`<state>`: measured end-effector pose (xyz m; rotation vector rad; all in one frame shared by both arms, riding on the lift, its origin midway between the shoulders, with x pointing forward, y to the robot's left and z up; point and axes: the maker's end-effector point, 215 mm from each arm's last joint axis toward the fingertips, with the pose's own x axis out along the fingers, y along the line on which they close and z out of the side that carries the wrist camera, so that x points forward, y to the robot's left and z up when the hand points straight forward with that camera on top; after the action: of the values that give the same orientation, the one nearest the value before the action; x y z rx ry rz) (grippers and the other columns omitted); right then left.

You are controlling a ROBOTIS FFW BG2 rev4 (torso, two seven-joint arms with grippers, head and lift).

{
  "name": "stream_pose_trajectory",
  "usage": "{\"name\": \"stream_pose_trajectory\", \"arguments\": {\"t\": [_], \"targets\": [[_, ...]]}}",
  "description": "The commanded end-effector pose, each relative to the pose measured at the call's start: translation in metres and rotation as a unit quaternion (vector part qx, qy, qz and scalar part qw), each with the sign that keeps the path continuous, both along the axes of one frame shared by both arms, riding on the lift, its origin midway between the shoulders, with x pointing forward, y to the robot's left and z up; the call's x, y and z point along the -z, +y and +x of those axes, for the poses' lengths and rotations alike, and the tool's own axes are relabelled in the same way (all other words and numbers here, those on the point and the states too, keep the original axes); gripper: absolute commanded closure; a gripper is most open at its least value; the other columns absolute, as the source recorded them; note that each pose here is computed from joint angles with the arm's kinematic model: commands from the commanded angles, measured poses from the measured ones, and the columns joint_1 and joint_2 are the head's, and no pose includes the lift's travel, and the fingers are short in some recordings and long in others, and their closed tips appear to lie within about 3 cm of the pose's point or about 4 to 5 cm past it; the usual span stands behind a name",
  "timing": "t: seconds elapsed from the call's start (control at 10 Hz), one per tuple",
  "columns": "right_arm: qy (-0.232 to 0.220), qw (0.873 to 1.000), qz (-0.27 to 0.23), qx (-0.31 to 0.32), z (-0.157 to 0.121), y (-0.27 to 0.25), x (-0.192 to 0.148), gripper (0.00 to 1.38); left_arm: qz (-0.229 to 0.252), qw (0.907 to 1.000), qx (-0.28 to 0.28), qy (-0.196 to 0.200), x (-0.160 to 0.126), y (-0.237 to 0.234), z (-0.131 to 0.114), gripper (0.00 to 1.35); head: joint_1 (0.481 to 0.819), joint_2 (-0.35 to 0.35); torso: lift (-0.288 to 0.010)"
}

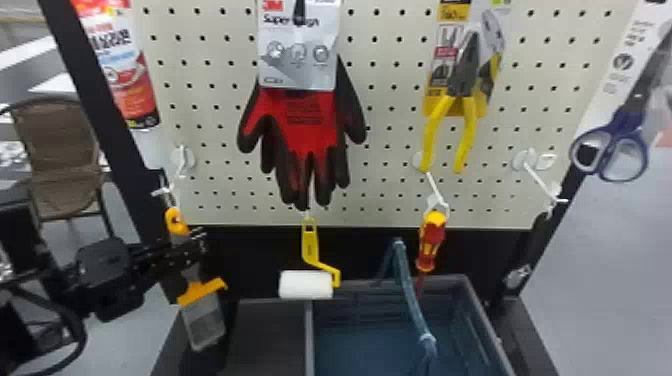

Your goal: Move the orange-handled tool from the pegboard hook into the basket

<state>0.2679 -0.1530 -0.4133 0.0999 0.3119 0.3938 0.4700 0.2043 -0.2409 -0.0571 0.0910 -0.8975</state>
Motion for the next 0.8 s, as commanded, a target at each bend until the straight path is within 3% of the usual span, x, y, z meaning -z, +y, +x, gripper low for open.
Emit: {"name": "stream_pose_trajectory", "arguments": {"t": [0.0, 0.3, 0.7], "targets": [[0.005, 1.000, -0.001, 0.000, -0.001, 0.000, 0.002, 0.10, 0.012, 0.9999, 0.001, -0.012, -0.016, -0.003, -0.006, 1.21, 0.549, 0.000, -0.100], [0.012, 1.000, -0.002, 0.000, -0.001, 0.000, 0.005, 0.10, 0.016, 0.9992, -0.001, -0.037, -0.039, -0.009, -0.015, 1.21, 0.549, 0.000, -0.100], [0.017, 1.000, -0.002, 0.001, 0.000, 0.001, 0.008, 0.10, -0.079, 0.9958, 0.004, -0.046, -0.044, -0.041, -0.031, 1.21, 0.549, 0.000, -0.100]]}}
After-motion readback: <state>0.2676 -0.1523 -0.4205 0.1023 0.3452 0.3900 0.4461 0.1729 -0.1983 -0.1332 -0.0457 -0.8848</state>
